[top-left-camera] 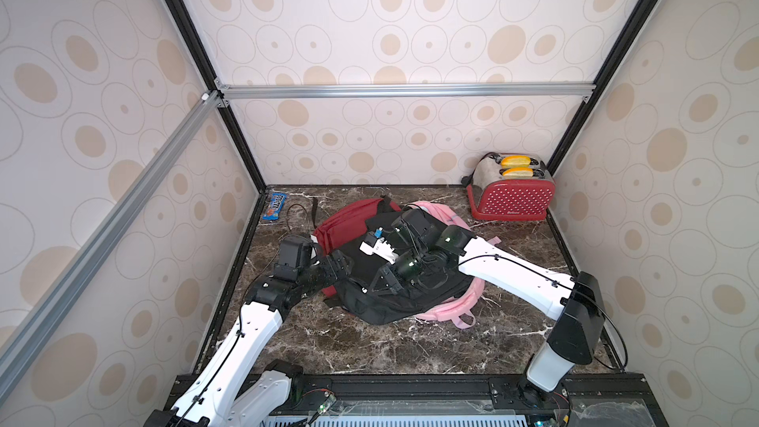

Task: Zip up the backpack
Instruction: Zip the zipper on the backpack.

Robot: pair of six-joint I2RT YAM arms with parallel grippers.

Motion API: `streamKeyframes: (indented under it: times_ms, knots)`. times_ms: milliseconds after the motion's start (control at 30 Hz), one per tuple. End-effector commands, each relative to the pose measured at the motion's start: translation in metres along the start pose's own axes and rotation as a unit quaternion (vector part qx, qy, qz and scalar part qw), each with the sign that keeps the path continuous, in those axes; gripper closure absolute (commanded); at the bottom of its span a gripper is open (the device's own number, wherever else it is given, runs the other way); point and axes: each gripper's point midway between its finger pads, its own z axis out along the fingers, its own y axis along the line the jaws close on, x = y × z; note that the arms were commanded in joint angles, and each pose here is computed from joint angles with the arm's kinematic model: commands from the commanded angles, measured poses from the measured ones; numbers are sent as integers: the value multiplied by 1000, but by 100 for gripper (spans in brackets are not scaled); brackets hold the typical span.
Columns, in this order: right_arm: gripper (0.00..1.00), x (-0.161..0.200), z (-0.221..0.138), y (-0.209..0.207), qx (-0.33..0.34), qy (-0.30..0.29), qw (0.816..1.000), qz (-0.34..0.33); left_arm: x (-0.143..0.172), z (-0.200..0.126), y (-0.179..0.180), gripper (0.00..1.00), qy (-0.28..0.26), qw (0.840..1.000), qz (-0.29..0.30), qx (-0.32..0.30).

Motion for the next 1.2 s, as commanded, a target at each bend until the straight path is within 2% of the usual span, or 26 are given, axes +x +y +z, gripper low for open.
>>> streamKeyframes:
  times_ms: [0,233,300,533,733,800,1167]
  knots:
    - [100,0,-12,11,-2,-10,1000,-16,3,11,-12,4,22,999,-22,41]
    - [100,3,-11,10,-4,-8,1000,-12,5,20,-25,7,31,994,-56,92]
    - [100,3,-10,8,-4,-6,1000,-10,7,23,-28,14,36,991,-67,108]
    - [100,3,-9,7,-4,-6,1000,-9,11,24,-33,66,41,986,-86,138]
    - [100,3,-5,1,3,0,1000,-5,11,17,-38,83,42,986,-79,144]
    - [100,2,-3,1,2,2,1000,-2,11,14,-38,98,38,986,-74,143]
    - [100,-10,19,13,12,23,999,-18,12,15,-37,100,36,987,-68,143]
